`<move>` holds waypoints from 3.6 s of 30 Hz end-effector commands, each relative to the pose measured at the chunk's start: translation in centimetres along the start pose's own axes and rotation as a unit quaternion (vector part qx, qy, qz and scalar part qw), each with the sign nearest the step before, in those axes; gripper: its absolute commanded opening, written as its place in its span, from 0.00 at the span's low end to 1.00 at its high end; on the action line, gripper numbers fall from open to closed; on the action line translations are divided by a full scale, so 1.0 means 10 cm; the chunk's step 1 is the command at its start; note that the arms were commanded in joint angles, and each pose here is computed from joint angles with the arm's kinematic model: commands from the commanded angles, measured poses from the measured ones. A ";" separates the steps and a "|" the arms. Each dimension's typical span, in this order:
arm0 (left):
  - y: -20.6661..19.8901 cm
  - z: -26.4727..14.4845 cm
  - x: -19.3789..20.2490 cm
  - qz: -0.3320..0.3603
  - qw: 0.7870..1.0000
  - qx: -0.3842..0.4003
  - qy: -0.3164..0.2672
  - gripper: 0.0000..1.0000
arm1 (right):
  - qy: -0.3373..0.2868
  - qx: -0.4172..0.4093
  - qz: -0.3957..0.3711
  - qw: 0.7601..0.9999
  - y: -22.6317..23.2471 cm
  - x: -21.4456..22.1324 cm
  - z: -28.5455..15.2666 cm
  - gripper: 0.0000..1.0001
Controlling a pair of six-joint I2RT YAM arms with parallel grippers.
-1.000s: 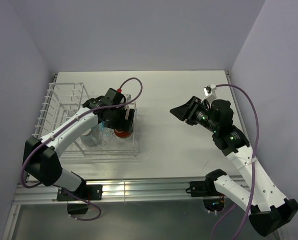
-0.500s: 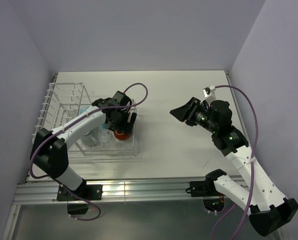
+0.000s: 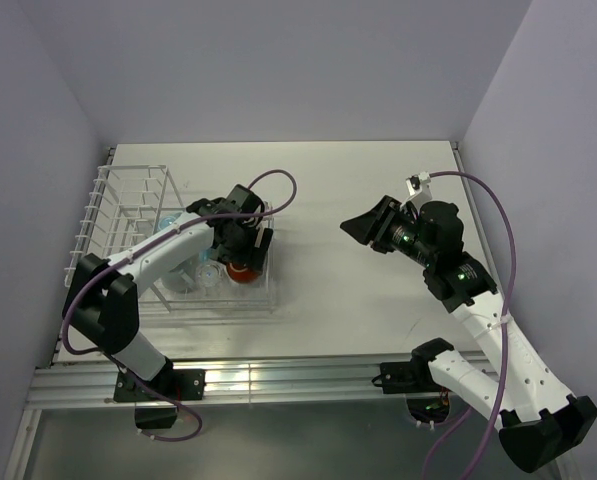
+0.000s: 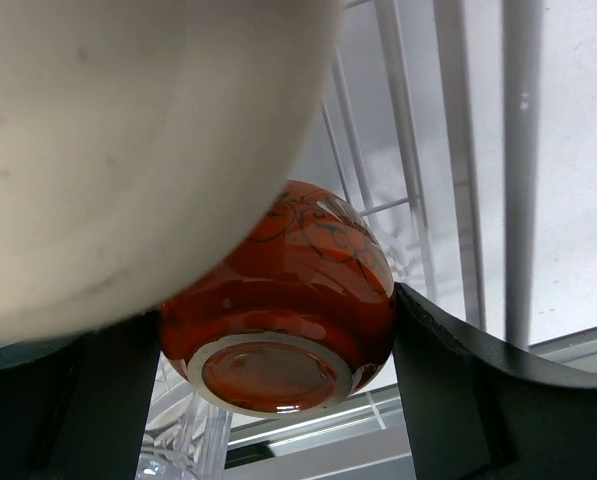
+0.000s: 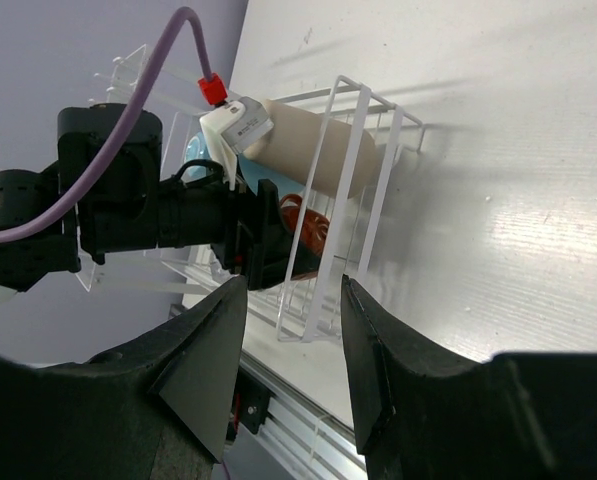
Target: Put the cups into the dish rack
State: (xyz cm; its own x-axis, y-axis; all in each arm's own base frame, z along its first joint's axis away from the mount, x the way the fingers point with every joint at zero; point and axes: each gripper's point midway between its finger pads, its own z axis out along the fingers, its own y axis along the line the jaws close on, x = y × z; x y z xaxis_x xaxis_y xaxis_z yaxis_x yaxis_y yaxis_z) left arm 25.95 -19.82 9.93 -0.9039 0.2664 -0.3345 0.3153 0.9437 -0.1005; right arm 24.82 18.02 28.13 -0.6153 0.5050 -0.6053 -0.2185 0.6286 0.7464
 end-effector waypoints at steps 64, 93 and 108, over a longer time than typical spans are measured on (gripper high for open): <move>-0.23 0.06 -0.07 0.023 0.999 0.021 -0.013 0.92 | -0.025 0.000 -0.014 1.000 0.03 -0.13 -0.01 0.51; -0.32 -0.24 -0.24 0.019 0.998 0.037 -0.053 0.98 | -0.024 -0.001 -0.014 1.000 0.02 -0.11 -0.02 0.52; -0.23 -0.54 -0.44 0.009 0.996 0.009 -0.094 0.98 | -0.020 -0.002 -0.014 1.000 0.02 -0.10 0.01 0.52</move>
State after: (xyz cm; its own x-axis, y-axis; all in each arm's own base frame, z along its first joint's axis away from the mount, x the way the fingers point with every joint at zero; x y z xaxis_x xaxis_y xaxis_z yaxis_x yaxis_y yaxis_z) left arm 26.76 -21.25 12.69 -0.8712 0.2795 -0.4036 0.3375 0.9380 -0.0788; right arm 25.05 17.78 27.97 -0.6059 0.5071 -0.6130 -0.2106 0.6408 0.7383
